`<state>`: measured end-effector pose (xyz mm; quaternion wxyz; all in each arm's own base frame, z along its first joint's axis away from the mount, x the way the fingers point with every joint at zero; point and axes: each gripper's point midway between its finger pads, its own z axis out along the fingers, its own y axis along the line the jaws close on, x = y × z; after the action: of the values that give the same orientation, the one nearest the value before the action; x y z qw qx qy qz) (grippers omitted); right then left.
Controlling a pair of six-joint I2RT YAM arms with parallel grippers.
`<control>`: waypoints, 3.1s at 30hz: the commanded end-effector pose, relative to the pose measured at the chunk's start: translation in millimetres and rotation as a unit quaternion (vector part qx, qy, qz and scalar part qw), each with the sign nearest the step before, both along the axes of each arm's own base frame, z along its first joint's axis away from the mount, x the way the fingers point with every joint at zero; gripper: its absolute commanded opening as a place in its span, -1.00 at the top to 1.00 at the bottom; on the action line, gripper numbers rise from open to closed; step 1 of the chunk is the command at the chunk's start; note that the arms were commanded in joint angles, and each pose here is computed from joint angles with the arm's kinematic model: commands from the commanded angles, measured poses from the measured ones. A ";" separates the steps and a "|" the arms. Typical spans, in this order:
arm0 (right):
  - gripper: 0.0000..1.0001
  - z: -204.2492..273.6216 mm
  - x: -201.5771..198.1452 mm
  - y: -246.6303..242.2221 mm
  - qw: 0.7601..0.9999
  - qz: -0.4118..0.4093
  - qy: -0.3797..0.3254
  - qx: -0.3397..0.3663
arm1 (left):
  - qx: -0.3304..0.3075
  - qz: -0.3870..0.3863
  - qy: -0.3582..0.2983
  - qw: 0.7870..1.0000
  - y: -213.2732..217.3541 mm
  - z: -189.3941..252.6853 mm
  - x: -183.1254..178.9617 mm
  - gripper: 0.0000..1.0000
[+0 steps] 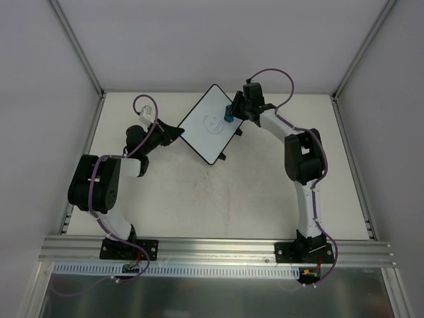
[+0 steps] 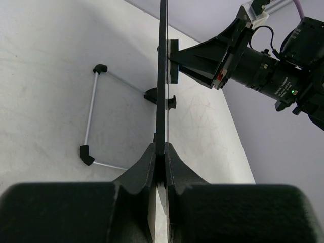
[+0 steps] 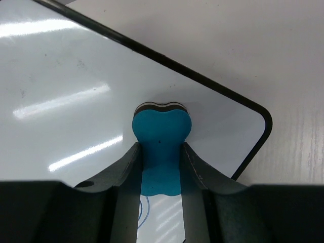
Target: Erase the whiteboard
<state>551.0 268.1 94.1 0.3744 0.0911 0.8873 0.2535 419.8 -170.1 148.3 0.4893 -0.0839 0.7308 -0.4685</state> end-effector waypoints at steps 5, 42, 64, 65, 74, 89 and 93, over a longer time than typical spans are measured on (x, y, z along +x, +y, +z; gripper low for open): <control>1.00 10.9 -55.5 71.7 0.988 0.147 -0.030 -0.031 | 0.015 -0.024 -0.029 0.999 -7.7 2.3 -2.6 1.00; 1.00 9.6 -82.2 94.7 0.973 0.213 -0.042 -0.073 | 0.015 -0.035 -0.032 0.999 -10.3 8.2 -4.5 1.00; 1.00 -48.1 -53.0 5.0 0.995 0.059 0.085 -0.009 | 0.011 -0.035 -0.032 0.999 -10.7 8.7 -4.6 1.00; 1.00 -46.2 -53.0 6.3 0.994 0.065 0.081 -0.011 | 0.011 -0.035 -0.033 0.999 -10.8 9.4 -4.3 1.00; 1.00 -13.1 -73.0 60.7 0.983 0.181 -0.001 -0.033 | 0.009 -0.040 -0.030 0.999 -12.5 8.2 -3.1 1.00; 1.00 21.5 -142.1 142.6 0.919 0.373 -0.105 -0.070 | 0.012 -0.049 -0.030 0.998 -14.7 11.2 -0.9 1.00; 1.00 24.4 -153.3 153.3 0.907 0.395 -0.121 -0.083 | 0.013 -0.050 -0.031 0.998 -14.9 12.1 -1.0 1.00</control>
<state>440.8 387.4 129.5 0.3950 -0.2583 0.8360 0.2800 422.1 -168.2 146.4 0.4820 -0.0879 0.7353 -0.4683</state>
